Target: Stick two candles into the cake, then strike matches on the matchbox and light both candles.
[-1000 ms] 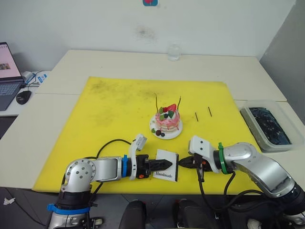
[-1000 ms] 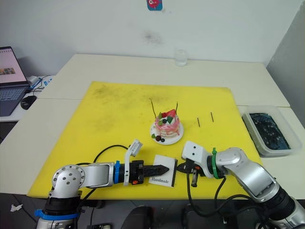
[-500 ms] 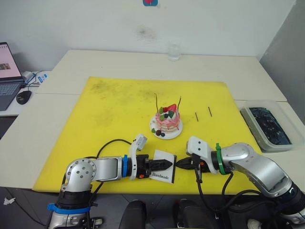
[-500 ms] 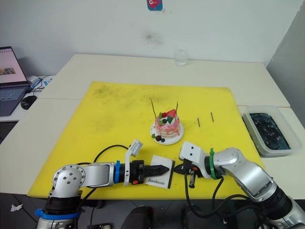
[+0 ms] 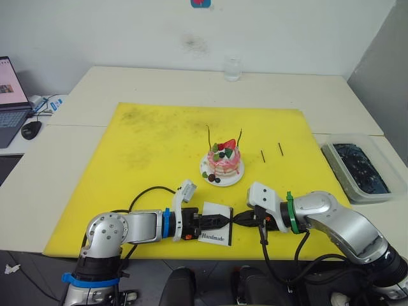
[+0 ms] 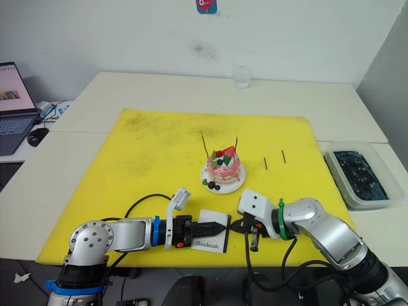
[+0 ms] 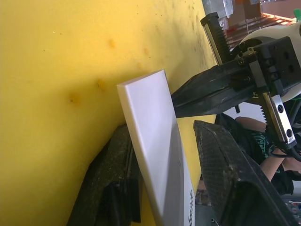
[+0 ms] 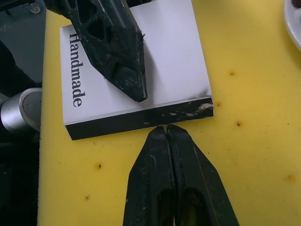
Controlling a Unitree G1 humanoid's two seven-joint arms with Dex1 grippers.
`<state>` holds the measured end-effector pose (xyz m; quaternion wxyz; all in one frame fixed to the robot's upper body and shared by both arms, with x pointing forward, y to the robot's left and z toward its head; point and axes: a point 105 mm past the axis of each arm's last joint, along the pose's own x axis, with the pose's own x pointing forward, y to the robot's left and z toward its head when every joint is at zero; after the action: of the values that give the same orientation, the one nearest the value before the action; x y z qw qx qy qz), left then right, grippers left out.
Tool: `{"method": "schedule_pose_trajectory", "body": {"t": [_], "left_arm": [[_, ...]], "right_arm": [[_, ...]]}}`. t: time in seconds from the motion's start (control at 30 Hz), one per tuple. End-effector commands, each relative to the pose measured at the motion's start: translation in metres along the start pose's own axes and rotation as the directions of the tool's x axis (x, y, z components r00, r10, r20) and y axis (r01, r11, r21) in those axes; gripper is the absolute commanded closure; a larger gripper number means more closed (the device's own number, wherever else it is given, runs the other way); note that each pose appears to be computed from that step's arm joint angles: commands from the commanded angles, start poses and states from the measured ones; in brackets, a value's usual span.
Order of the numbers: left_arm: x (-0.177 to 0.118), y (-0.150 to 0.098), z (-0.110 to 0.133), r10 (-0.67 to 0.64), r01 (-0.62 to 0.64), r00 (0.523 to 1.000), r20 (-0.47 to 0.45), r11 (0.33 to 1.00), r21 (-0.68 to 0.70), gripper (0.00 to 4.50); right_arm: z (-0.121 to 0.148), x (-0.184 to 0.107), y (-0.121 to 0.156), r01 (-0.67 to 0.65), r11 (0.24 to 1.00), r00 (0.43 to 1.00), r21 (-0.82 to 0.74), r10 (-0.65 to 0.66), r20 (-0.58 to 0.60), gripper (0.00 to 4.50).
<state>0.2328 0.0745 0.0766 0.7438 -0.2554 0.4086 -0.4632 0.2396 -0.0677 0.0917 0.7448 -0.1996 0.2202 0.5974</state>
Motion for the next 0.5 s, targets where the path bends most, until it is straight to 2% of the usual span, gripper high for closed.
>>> {"method": "schedule_pose_trajectory", "body": {"t": [0.03, 0.13, 0.17, 0.37, 0.5], "left_arm": [[-0.001, 0.015, -0.016, 0.081, -0.082, 0.994, -0.068, 0.997, -0.013, 3.36], [-0.001, 0.019, -0.018, 0.106, -0.106, 0.991, -0.076, 0.994, 0.002, 4.3], [-0.001, 0.02, -0.018, 0.112, -0.112, 0.991, -0.076, 0.994, 0.007, 4.47], [0.0, 0.021, -0.016, 0.119, -0.118, 0.991, -0.062, 0.993, 0.018, 4.47], [-0.004, 0.011, -0.005, 0.056, -0.057, 0.998, 0.007, 0.998, 0.024, 4.47]], "right_arm": [[0.01, -0.002, -0.001, 0.008, 0.999, 1.0, -0.039, -0.007, 0.021, 4.5], [0.01, -0.001, -0.001, 0.01, 0.999, 1.0, -0.039, -0.009, 0.024, 4.5], [0.011, -0.001, -0.002, 0.011, 0.999, 1.0, -0.04, -0.01, 0.025, 4.5], [0.014, -0.002, -0.003, 0.027, 0.998, 0.999, -0.051, -0.025, 0.039, 4.5], [0.024, -0.014, -0.009, 0.074, 0.994, 0.994, -0.082, -0.067, 0.09, 4.5]]}}
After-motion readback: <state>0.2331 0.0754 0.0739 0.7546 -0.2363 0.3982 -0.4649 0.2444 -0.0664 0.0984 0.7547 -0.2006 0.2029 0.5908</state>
